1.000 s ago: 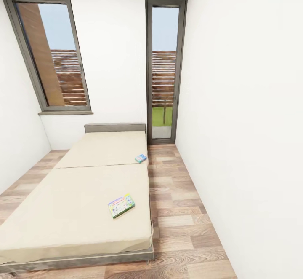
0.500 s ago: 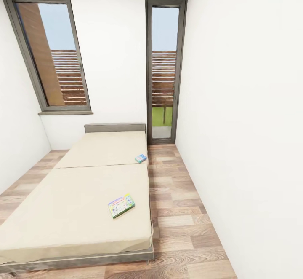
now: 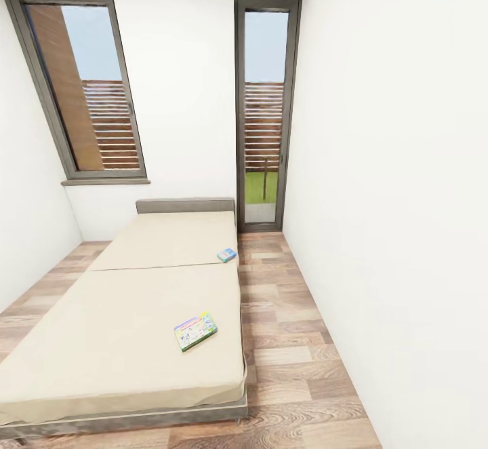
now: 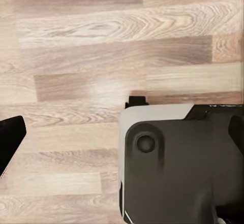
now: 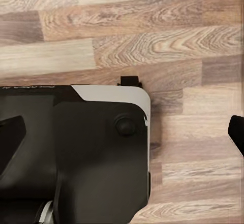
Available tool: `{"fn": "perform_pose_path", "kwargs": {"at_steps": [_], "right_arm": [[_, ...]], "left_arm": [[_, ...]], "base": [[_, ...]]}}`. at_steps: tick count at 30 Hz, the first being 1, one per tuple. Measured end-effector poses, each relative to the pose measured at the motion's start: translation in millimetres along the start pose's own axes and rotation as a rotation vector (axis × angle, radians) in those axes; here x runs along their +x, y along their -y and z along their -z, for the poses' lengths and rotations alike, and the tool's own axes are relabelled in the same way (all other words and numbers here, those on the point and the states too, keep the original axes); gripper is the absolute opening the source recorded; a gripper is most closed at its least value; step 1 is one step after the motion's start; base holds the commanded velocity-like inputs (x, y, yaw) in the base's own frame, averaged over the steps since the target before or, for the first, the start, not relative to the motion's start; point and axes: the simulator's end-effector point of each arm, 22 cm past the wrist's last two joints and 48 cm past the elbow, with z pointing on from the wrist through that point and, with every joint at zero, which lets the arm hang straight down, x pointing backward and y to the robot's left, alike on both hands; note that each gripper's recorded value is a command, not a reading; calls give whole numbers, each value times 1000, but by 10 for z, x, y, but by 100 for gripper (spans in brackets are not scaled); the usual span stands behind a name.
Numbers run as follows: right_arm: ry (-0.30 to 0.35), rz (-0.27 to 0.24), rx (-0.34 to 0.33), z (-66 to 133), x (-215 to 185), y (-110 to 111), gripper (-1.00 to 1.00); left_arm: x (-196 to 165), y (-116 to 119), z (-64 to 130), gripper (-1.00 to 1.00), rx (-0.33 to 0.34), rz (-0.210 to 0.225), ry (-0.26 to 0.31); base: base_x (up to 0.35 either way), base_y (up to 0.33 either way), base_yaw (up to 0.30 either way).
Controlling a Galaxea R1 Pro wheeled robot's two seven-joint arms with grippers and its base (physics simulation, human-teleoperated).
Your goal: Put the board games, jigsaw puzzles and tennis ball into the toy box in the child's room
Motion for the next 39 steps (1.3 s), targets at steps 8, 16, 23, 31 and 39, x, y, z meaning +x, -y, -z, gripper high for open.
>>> {"fn": "perform_pose_path", "kwargs": {"at_steps": [8, 16, 23, 31, 39], "right_arm": [[21, -7, 0, 153, -901, 3, 100], [107, -72, -18, 363, -1646, 7, 100], [176, -123, -30, 501, -1997, 34, 100], [190, -116, -27, 505, -2006, 1, 100], [228, -124, -30, 504, -2047, -1, 100]], "left_arm": [[-754, 4, 370, 100, 5, 14, 46], [-1696, 134, 828, 100, 93, 110, 100], [-2397, 184, 1096, 100, 138, 139, 179], [-2644, 192, 1177, 100, 143, 147, 246], [-2708, 221, 1198, 100, 146, 142, 271]], "base": [[0, 0, 0], [0, 0, 0], [0, 0, 0], [0, 0, 0], [1, 0, 0]]}}
